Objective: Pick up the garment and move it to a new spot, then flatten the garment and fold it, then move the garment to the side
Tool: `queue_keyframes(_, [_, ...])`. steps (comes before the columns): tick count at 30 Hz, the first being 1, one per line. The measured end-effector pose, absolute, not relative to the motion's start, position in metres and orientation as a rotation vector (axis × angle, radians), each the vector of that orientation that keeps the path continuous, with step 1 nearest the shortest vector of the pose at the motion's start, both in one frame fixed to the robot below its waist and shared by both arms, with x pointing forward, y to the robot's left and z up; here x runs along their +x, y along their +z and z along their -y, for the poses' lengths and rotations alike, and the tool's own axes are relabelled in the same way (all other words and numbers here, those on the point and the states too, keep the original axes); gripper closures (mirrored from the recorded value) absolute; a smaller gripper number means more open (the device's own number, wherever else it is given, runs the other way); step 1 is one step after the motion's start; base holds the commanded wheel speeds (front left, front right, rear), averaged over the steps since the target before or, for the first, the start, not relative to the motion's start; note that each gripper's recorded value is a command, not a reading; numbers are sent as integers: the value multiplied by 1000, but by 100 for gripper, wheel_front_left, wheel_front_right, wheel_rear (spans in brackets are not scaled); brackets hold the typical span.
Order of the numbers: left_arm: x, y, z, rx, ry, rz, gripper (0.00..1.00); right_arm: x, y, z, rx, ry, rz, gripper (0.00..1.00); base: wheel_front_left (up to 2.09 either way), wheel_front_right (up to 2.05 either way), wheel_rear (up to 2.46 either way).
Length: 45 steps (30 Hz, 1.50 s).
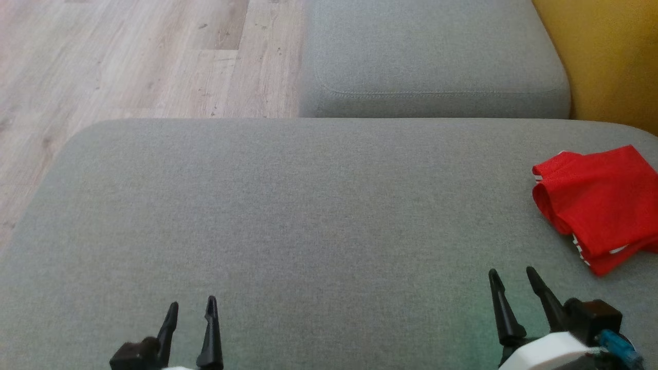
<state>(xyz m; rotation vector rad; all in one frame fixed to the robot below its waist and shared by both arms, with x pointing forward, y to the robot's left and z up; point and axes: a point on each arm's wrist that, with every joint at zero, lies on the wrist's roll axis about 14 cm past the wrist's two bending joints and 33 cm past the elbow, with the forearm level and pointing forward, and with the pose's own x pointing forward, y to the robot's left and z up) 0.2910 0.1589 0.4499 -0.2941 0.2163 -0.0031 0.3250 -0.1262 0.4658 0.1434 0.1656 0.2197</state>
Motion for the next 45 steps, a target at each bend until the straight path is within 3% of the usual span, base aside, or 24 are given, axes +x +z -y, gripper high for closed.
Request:
queue_keyframes(1, [291,450,-159,-294,-3,-217,0,325,466,126,144,219,-166,0,0,0,0])
queue_keyframes(2, [291,450,-159,-294,-4,-216,100,325,466,127,144,219,-166,100,0,0,0])
queue_keyframes(10, [267,409,-156,-307,30,-349,100,304,422,129,165,200,-310,100,0,0,0])
queue_keyframes(45, [296,415,-161,-662,86,-380,100,321,432,147,569,79,-288,100,0,0,0])
